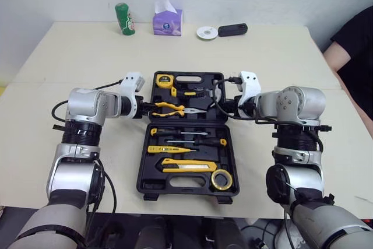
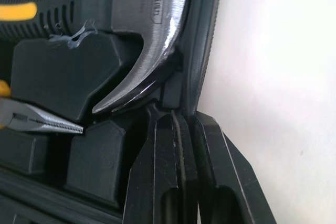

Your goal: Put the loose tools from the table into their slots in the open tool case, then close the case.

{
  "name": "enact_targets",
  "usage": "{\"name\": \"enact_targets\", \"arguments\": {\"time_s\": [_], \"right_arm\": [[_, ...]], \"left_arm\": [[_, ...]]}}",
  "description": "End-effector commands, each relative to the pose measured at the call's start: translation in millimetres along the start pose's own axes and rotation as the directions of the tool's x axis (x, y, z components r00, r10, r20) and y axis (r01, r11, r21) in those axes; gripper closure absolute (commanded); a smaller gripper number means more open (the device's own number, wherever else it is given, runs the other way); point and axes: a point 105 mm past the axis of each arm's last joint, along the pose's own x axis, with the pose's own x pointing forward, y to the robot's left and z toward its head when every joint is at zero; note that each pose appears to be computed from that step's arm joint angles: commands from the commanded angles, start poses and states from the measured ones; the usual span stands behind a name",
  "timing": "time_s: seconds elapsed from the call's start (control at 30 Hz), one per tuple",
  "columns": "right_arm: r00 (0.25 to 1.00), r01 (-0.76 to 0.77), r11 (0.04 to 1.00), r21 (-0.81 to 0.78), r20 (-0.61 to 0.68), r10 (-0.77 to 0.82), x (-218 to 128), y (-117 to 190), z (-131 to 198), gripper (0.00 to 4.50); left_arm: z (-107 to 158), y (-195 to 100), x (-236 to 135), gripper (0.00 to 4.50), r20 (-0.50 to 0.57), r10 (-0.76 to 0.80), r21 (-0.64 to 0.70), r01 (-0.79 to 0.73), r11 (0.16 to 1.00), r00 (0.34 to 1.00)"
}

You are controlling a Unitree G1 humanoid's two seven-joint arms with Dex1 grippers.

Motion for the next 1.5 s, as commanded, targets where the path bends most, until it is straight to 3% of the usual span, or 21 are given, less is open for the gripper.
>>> {"name": "enact_targets", "arguments": {"time_s": [0.03,0.17,0.23,0.3,0.37,0.47,0.6,0.73,0.9,1.17,1.27,1.47,1.5], "right_arm": [[0.934,-0.023,0.998,-0.057,0.354,0.042,-26,6,57,4.5],[0.875,0.02,0.967,-0.252,0.472,0.106,-31,12,62,4.5],[0.854,0.046,0.947,-0.317,0.505,0.128,-31,13,63,4.5],[0.779,0.23,0.852,-0.47,0.614,0.128,-37,7,65,4.5],[0.731,0.361,0.672,-0.646,0.644,0.227,-40,14,55,4.5],[0.694,0.478,0.624,-0.619,0.701,0.163,-31,-18,33,4.5],[0.694,0.569,0.448,-0.69,0.695,0.188,-25,-36,6,4.5],[0.679,0.62,0.34,-0.707,0.701,0.219,-24,-46,-11,4.5],[0.728,0.586,0.218,-0.78,0.625,0.28,-16,-54,-45,4.5],[0.747,0.559,0.153,-0.815,0.575,0.334,-20,-54,-67,4.5],[0.735,0.558,0.17,-0.812,0.578,0.354,-24,-51,-66,3.38],[0.78,0.516,0.115,-0.848,0.522,0.347,-42,-67,-83,0.28],[0.79,0.504,0.11,-0.857,0.509,0.342,-44,-70,-86,0.01]], "left_arm": [[41,-15,-9,4.2,0.238,-0.086,0.063,0.073,0.995,0.968],[60,-9,-16,4.26,0.421,-0.069,0.093,0.033,0.995,0.904],[62,-5,-18,4.26,0.458,-0.06,0.082,0.025,0.996,0.887],[65,-1,-22,4.26,0.517,-0.056,0.175,-0.041,0.984,0.854],[67,3,-26,4.26,0.57,-0.055,0.21,-0.081,0.974,0.82],[62,4,-31,4.26,0.634,-0.066,0.326,-0.189,0.926,0.771],[58,8,-53,4.26,0.739,-0.093,0.411,-0.338,0.847,0.667],[38,16,-60,4.26,0.753,-0.089,0.469,-0.437,0.768,0.652],[10,12,-62,4.26,0.738,-0.145,0.575,-0.502,0.646,0.659],[-14,28,-73,4.26,0.73,-0.082,0.543,-0.503,0.672,0.678],[-20,27,-75,3.14,0.697,-0.113,0.578,-0.461,0.673,0.708],[-41,49,-94,0.3,0.64,-0.027,0.587,-0.466,0.662,0.768],[-47,53,-96,0.03,0.623,-0.009,0.583,-0.457,0.672,0.782]]}}
